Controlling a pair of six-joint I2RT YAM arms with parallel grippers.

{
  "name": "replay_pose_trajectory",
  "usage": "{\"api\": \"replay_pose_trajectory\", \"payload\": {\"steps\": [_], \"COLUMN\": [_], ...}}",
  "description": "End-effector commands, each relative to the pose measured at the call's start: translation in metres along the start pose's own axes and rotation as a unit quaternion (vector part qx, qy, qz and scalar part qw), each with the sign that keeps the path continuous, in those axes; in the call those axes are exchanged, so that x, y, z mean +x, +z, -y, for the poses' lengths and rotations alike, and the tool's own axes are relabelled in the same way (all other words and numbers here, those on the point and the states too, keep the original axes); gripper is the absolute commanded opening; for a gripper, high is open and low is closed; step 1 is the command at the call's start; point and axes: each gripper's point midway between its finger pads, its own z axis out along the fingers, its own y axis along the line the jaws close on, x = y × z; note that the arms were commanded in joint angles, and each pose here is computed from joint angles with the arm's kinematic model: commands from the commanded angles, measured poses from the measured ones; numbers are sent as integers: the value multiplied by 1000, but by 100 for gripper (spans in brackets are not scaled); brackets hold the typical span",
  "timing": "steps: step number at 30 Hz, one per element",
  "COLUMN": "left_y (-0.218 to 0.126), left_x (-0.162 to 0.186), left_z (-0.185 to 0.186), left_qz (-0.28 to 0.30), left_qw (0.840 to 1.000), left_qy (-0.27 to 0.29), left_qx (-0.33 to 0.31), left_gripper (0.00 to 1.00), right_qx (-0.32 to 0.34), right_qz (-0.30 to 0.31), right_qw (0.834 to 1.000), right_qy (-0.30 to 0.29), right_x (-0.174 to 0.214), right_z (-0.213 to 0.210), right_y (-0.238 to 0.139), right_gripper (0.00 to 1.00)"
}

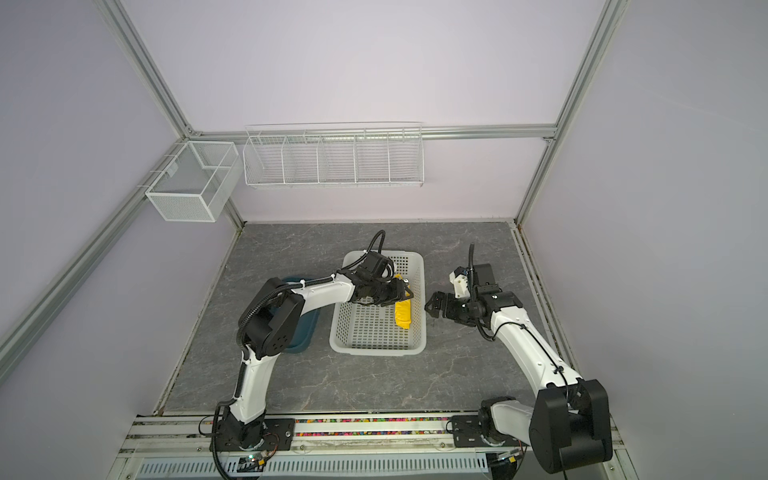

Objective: Place the utensils on the paper napkin and roll it up
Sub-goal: 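Lower the napkin roll into the basket and open the left gripper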

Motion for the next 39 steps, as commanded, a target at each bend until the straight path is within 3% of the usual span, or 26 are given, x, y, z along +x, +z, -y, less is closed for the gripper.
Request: {"api": "replay_pose_trajectory", "payload": {"steps": [1, 6, 7, 10, 15, 26, 39], "left_y": [-2, -16, -18, -27, -32, -16, 1], "left_x": [17, 15, 16, 18, 27, 39, 45], "left_z": [-37, -33, -32, -29, -27, -24, -12], "left_qz": [-22, -15, -16, -14, -28, -50, -73], "left_qw": [997, 996, 996, 996, 996, 996, 997], "left_qy": [-13, -7, -6, -3, -5, -1, 15], "left_qx": [-79, -90, -90, -91, -84, -71, -16], "left_gripper": [67, 79, 85, 85, 71, 30, 23], "right_qx": [-6, -4, -4, -6, 5, 13, 18], "right_qz": [9, 10, 10, 14, 16, 13, 2], "right_qw": [1000, 1000, 1000, 1000, 1000, 1000, 1000], "right_qy": [-11, -9, -9, -9, -2, 4, 13], "right_x": [-4, -4, -4, -6, -7, -4, 1], "right_z": [-6, -5, -5, -6, -1, 3, 8], "right_y": [-9, -8, -8, -9, -7, -5, 1], "right_gripper": [100, 100, 100, 100, 100, 100, 100]}}
